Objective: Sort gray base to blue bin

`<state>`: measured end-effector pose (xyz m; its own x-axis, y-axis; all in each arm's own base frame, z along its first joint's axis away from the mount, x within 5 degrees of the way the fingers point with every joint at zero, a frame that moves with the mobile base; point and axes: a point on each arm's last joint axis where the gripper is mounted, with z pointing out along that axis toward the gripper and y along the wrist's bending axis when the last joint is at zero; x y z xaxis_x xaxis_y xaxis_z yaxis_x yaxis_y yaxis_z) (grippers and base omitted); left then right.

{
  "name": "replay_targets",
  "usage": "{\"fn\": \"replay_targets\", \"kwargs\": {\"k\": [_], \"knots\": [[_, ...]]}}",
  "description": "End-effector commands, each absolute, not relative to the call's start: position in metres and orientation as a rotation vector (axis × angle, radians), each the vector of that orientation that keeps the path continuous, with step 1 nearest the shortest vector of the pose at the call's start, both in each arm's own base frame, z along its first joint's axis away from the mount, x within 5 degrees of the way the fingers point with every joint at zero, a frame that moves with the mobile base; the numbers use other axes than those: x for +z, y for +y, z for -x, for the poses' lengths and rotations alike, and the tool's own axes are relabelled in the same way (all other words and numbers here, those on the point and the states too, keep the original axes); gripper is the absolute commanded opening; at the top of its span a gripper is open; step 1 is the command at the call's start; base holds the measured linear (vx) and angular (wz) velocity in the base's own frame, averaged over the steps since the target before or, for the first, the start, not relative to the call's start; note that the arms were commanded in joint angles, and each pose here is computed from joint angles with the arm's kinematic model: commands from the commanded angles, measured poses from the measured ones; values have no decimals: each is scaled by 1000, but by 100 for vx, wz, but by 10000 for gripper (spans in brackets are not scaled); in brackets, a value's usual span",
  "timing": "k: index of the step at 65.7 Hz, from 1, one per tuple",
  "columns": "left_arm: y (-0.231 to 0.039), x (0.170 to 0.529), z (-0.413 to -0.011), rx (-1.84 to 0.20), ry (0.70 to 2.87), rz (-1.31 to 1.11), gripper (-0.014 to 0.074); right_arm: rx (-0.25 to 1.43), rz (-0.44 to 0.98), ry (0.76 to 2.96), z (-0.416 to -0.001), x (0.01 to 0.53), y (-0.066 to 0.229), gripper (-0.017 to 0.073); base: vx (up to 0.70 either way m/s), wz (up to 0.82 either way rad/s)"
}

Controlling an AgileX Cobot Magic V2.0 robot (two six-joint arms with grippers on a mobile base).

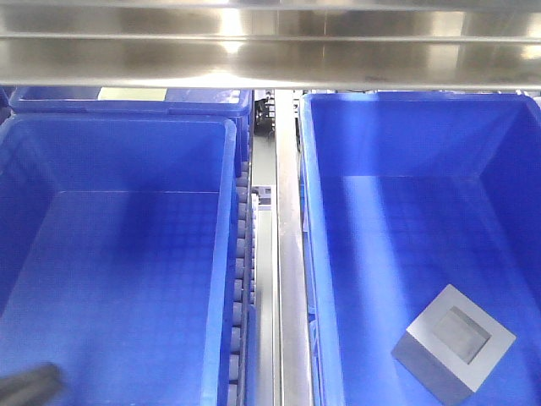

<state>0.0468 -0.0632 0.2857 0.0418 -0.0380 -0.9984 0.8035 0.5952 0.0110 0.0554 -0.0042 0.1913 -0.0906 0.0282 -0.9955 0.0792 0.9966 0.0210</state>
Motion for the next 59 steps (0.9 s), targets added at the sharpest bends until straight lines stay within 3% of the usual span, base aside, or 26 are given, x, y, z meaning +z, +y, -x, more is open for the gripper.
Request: {"fn": "replay_targets", "kwargs": {"k": [1,31,59], "knots": [[-53,297,-45,-701,1350,-624,-6,-56,-69,1645,-56,191,-4,-5,0,0],[-7,281,-35,-175,1402,-166,-6,-56,-69,1645,-56,191,-4,-5,0,0],[3,234,-47,56,1532,38,-6,-56,-69,1645,-56,191,-4,-5,0,0]]}}
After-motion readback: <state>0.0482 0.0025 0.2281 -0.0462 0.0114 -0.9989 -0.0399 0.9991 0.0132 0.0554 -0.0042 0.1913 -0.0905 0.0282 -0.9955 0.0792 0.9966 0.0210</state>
